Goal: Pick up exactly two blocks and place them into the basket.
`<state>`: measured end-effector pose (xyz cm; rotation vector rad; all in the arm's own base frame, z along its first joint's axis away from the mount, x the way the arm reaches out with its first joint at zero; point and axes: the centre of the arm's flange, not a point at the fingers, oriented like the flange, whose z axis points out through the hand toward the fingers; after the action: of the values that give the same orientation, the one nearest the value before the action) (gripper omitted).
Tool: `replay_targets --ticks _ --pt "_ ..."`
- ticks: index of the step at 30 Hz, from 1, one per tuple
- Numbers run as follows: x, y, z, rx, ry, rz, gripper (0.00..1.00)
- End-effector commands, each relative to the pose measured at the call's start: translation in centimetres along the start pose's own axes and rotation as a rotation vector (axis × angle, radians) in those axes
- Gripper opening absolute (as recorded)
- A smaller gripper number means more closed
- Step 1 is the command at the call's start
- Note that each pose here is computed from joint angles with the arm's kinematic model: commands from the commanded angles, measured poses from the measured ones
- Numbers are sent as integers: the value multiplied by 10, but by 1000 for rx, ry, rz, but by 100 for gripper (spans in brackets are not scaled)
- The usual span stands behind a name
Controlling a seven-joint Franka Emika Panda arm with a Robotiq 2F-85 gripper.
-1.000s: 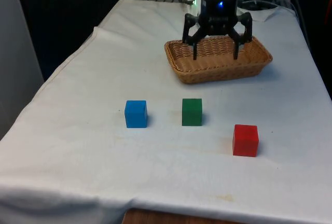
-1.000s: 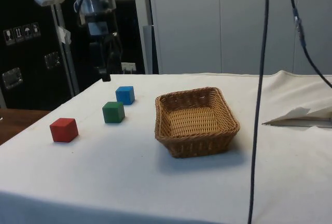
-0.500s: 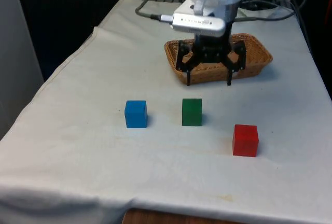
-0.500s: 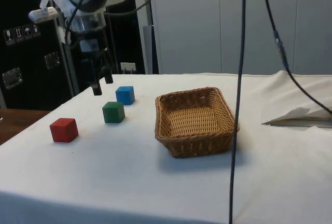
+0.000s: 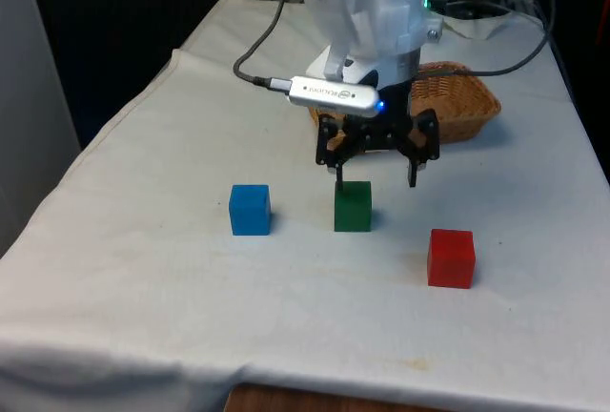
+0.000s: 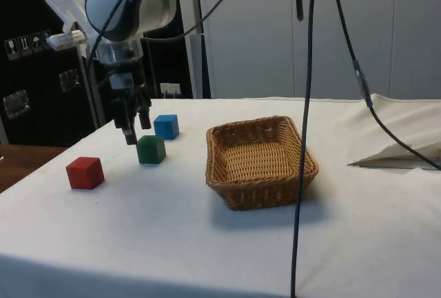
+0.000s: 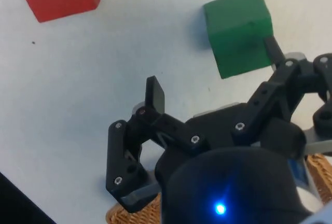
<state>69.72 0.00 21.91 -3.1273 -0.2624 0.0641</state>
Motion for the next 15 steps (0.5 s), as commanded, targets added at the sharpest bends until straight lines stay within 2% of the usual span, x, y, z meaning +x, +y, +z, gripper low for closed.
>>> replay_targets --ticks 1,15 --pt "1 1 3 8 6 -2 100" --pt "-2 10 27 4 -5 4 100"
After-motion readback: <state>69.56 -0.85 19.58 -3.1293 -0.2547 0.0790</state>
